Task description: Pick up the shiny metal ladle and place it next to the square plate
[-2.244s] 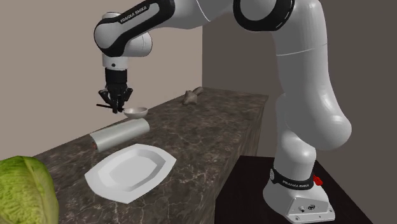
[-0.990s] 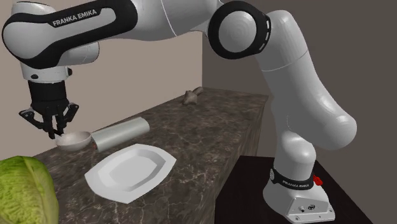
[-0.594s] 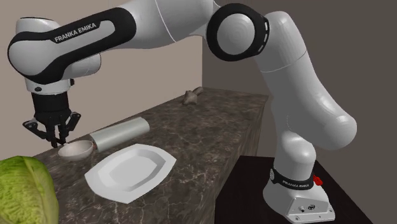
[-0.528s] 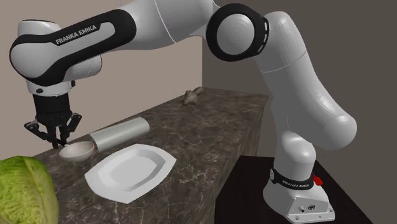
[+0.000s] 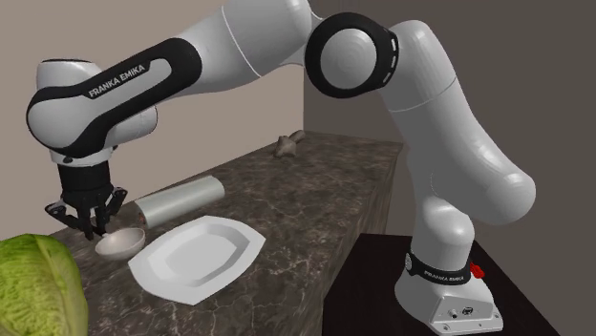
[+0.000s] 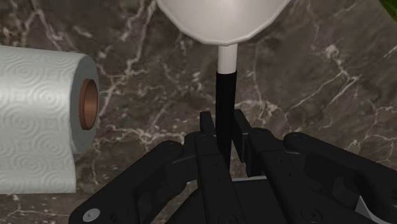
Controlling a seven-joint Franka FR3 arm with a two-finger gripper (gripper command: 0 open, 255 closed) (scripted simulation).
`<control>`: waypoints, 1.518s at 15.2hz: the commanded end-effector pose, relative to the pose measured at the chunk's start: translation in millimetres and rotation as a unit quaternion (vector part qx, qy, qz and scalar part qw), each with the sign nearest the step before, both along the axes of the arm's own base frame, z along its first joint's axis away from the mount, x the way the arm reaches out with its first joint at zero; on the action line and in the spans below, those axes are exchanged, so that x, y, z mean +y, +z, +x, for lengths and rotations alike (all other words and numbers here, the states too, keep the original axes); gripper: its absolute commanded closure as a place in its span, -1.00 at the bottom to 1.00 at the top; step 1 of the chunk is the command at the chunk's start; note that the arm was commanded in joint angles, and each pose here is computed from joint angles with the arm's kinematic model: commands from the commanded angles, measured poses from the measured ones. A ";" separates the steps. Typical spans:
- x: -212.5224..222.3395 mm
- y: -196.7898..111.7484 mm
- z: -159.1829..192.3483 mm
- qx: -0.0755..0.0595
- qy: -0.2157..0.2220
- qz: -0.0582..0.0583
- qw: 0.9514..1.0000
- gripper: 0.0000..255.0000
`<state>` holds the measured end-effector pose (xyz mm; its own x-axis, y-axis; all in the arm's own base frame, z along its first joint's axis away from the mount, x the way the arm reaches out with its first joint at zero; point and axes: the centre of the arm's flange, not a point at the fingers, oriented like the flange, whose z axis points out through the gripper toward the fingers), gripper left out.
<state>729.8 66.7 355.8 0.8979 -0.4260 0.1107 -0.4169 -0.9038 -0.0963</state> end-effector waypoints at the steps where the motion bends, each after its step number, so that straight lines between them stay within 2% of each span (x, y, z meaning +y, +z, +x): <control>1: -0.4 -10.6 1.2 0.000 0.000 0.000 1.000 1.00; 8: -0.4 -10.6 1.2 0.000 0.000 0.000 1.000 1.00; 9: -0.4 -10.6 1.1 0.000 0.000 0.000 1.000 -1.00; 14: -0.5 -10.6 1.1 0.000 0.000 0.000 1.000 -1.00; 18: -2.5 38.8 -5.9 0.000 0.000 0.000 1.000 -1.00; 23: -2.5 38.8 -5.9 0.000 0.000 0.000 1.000 -1.00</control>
<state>723.9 64.2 394.4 0.8980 -0.4258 0.1107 -0.4167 -0.9039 -0.0964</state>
